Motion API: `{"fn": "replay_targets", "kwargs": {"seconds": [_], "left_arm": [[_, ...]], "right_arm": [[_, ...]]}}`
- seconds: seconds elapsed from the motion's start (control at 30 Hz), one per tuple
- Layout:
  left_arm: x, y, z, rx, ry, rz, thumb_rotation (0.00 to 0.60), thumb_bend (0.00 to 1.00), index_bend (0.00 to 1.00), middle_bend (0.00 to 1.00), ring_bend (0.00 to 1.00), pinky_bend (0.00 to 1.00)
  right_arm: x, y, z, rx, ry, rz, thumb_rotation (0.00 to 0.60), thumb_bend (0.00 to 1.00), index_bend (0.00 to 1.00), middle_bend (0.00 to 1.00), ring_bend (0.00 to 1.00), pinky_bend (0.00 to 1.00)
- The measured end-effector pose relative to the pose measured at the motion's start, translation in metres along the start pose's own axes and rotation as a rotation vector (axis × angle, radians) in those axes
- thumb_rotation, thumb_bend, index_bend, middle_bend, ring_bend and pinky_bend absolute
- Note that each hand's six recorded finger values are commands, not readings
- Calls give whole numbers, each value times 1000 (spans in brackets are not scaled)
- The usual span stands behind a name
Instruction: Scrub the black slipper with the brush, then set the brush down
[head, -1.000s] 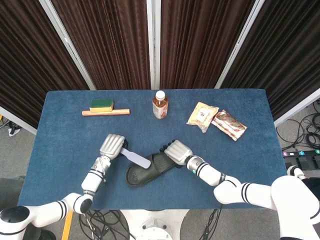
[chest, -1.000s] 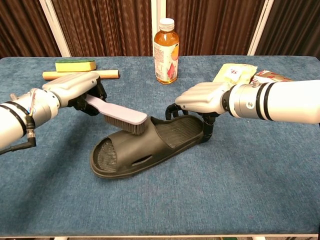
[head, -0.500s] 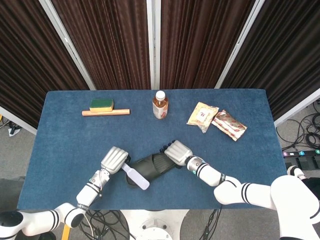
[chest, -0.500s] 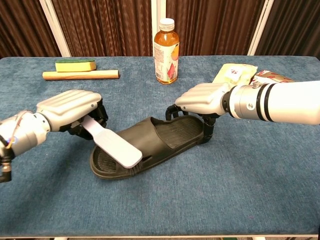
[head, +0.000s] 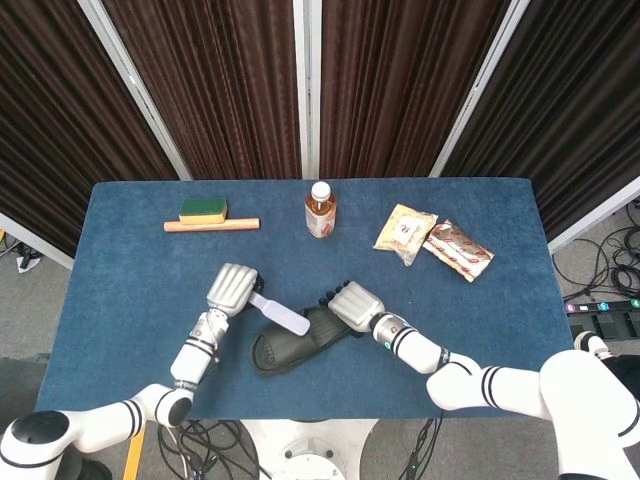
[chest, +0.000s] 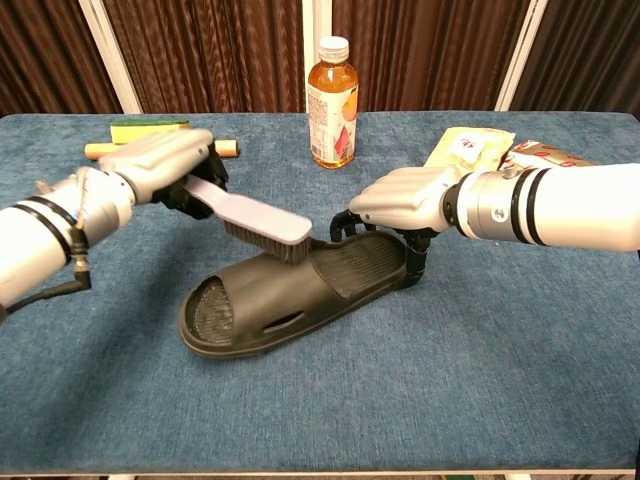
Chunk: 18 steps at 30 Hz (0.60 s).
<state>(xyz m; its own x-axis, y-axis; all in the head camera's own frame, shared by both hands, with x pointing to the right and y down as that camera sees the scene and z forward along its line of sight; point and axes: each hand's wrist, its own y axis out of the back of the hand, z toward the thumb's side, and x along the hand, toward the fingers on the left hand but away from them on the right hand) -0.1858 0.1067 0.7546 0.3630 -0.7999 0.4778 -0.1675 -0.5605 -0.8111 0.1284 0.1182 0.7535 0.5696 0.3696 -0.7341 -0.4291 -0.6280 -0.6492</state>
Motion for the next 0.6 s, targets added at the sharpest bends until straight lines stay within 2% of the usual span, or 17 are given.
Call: {"fn": "replay_targets", "kwargs": {"seconds": [0.03,0.1,0.2,0.33,0.5,0.6], "left_arm": [[-2,4,-2,-9,1,13,600,689,1000,1000,999,1000],[-9,13,-8,-22,6,40,600,688,1000,1000,990,1000],[-13,18,-19,-24,18,39,600,685,1000,1000,961,1000],[-8,11,-27,-18,43,-7,600,685,974,998,903,1000],[7,6,-35,2,85,-34,600,638,818,893,788,1000],[14,4,-38,24,106,-42,600,514,645,735,635,998]], "right_arm": [[1,1,0,-6,-1,-1,600,77,29,115,32,58],[2,3,0,-15,-1,-5,600,57,0,46,0,1],[6,8,0,-23,-2,-19,600,33,0,0,0,0],[12,15,-2,-31,-7,-43,600,20,0,0,0,0],[30,31,-15,-31,-39,-91,600,15,0,0,0,0],[45,43,-28,-33,-73,-128,600,14,0,0,0,0]]}}
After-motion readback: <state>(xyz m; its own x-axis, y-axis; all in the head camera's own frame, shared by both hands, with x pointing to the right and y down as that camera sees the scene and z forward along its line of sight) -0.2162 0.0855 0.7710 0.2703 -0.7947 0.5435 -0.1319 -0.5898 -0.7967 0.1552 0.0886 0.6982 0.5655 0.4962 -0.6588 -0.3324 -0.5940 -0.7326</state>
